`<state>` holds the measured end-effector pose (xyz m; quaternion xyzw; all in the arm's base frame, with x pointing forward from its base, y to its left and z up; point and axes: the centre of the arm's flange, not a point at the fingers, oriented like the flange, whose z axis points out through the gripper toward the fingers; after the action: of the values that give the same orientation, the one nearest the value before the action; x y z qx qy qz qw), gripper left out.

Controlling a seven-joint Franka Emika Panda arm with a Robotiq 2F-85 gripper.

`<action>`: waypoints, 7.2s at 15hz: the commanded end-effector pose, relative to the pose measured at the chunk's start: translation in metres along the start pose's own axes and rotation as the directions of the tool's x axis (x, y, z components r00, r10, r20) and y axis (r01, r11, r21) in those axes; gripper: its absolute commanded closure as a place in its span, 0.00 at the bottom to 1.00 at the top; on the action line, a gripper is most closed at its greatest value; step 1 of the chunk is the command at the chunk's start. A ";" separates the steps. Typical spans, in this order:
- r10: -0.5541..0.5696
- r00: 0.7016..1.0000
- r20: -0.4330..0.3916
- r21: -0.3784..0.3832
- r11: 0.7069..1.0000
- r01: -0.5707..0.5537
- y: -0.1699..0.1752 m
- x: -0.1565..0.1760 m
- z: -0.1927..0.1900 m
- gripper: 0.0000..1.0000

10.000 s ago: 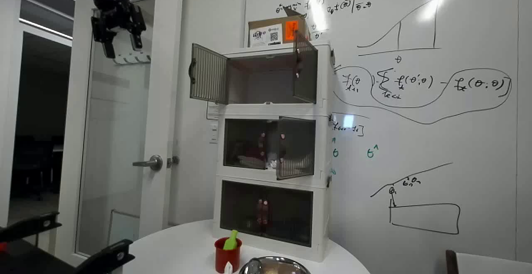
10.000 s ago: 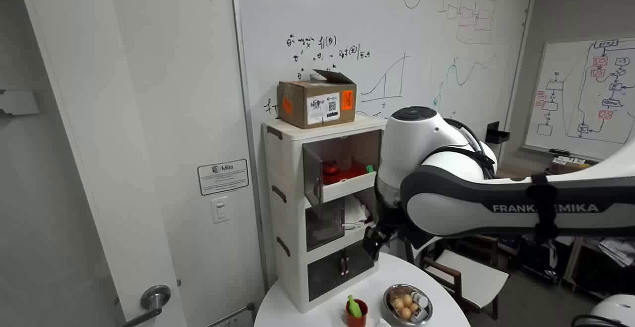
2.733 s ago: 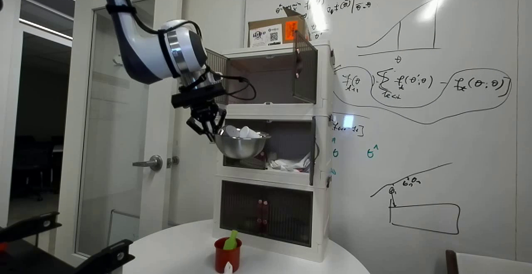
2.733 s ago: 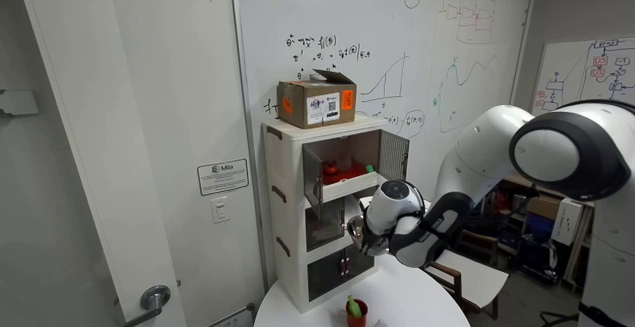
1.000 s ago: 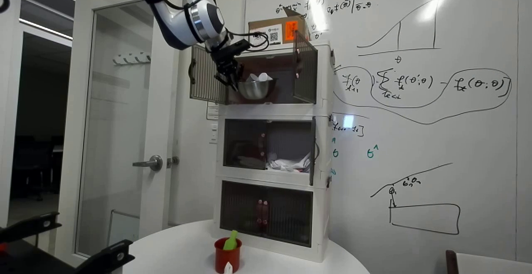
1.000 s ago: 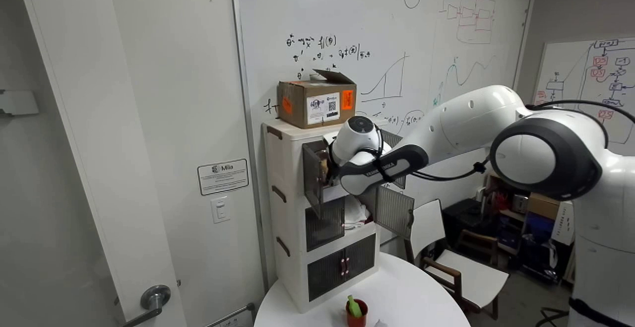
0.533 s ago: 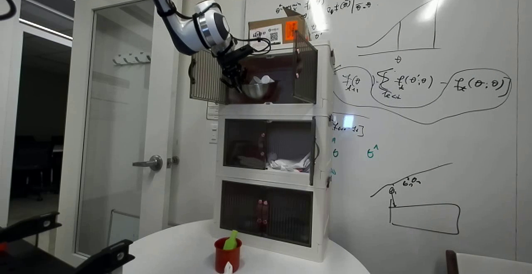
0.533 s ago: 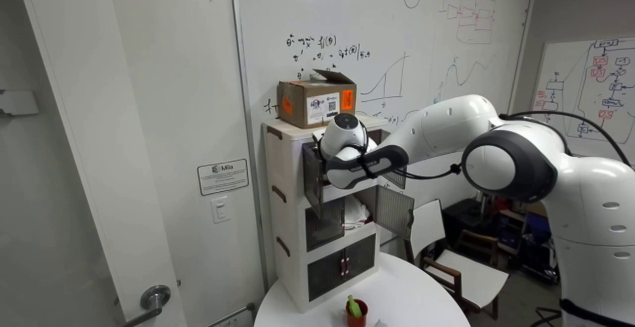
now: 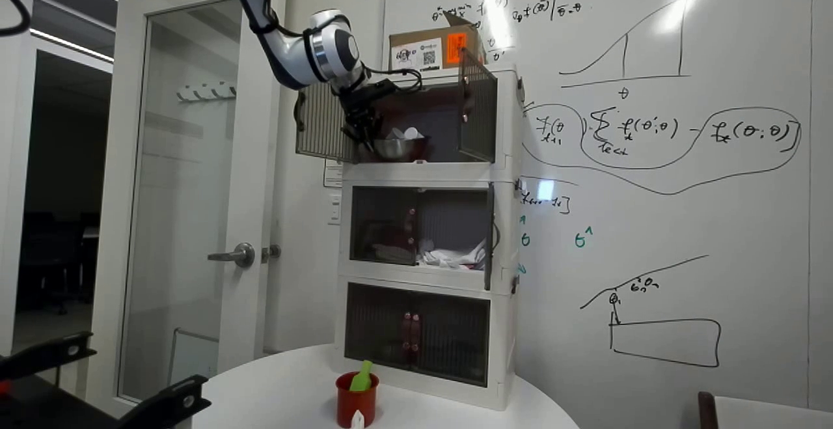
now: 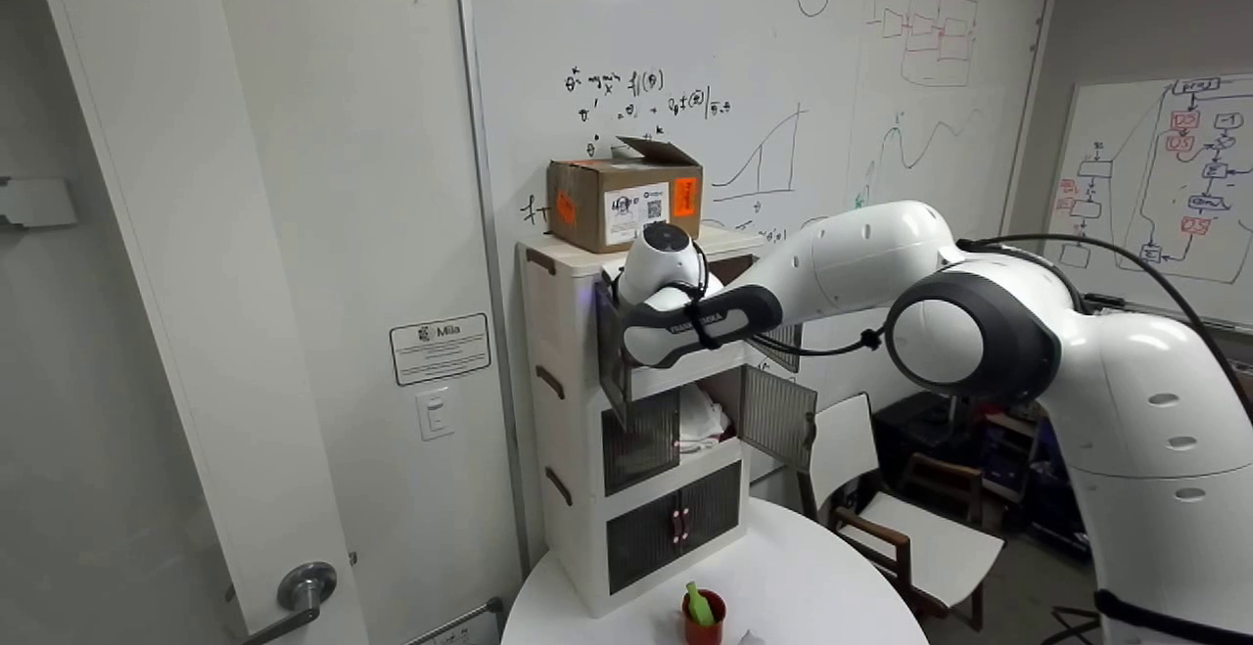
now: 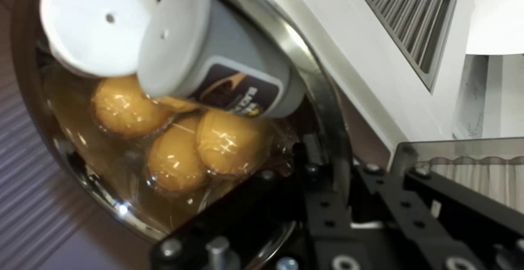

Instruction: Put the silver bowl in the top cabinet

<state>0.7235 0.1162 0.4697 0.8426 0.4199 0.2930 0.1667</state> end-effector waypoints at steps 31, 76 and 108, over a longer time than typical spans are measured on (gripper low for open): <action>0.097 0.995 -0.014 -0.003 0.995 -0.097 0.054 0.028 -0.008 0.88; 0.429 0.861 0.274 0.077 0.882 -0.465 0.011 -0.065 -0.023 0.00; 0.750 0.614 0.245 0.155 0.595 -0.789 -0.138 -0.308 -0.187 0.00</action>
<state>0.3749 -0.0437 0.4325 0.9746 0.0327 0.2155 -0.0511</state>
